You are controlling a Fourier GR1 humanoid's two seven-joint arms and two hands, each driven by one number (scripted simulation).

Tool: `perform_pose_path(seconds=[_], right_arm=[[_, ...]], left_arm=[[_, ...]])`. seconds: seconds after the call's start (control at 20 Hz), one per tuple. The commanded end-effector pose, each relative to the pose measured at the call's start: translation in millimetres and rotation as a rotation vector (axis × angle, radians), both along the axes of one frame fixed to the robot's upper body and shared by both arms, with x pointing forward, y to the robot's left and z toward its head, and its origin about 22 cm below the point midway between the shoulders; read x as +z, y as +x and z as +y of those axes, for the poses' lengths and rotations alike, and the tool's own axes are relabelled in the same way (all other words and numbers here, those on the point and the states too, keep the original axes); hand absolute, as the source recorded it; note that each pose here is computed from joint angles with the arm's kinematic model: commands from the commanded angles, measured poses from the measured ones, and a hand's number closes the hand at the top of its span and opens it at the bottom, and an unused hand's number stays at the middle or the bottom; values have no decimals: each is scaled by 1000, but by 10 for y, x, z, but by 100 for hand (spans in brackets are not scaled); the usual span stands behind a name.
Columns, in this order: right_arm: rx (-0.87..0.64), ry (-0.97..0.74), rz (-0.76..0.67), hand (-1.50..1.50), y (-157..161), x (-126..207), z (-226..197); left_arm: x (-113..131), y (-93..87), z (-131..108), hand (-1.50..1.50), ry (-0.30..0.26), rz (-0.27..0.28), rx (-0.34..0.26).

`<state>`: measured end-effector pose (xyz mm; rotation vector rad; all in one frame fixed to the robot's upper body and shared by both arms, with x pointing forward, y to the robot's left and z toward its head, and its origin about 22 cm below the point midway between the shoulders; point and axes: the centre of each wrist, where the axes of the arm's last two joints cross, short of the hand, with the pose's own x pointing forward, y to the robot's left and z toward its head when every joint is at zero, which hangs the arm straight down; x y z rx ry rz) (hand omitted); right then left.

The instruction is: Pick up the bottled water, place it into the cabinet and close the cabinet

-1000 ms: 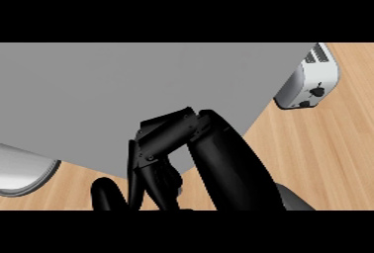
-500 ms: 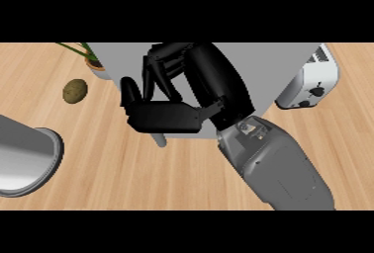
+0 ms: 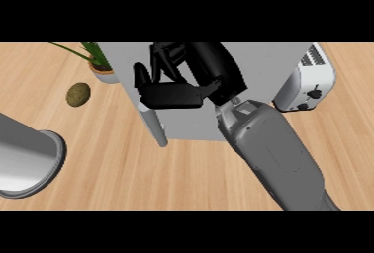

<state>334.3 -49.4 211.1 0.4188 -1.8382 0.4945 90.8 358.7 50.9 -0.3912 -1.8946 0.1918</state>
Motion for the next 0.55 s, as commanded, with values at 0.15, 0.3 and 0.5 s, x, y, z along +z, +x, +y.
perform_pose_path(seconds=[0.15,0.3,0.5], right_arm=[[-180,-66,106,150,461,-389,-303],[-200,-61,105,150,459,-401,-188],[-186,-67,103,150,487,-346,-248]], left_arm=[[71,75,-33,150,-3,-21,-44],[110,120,-14,150,-7,-27,-55],[111,175,-29,150,5,-33,-55]])
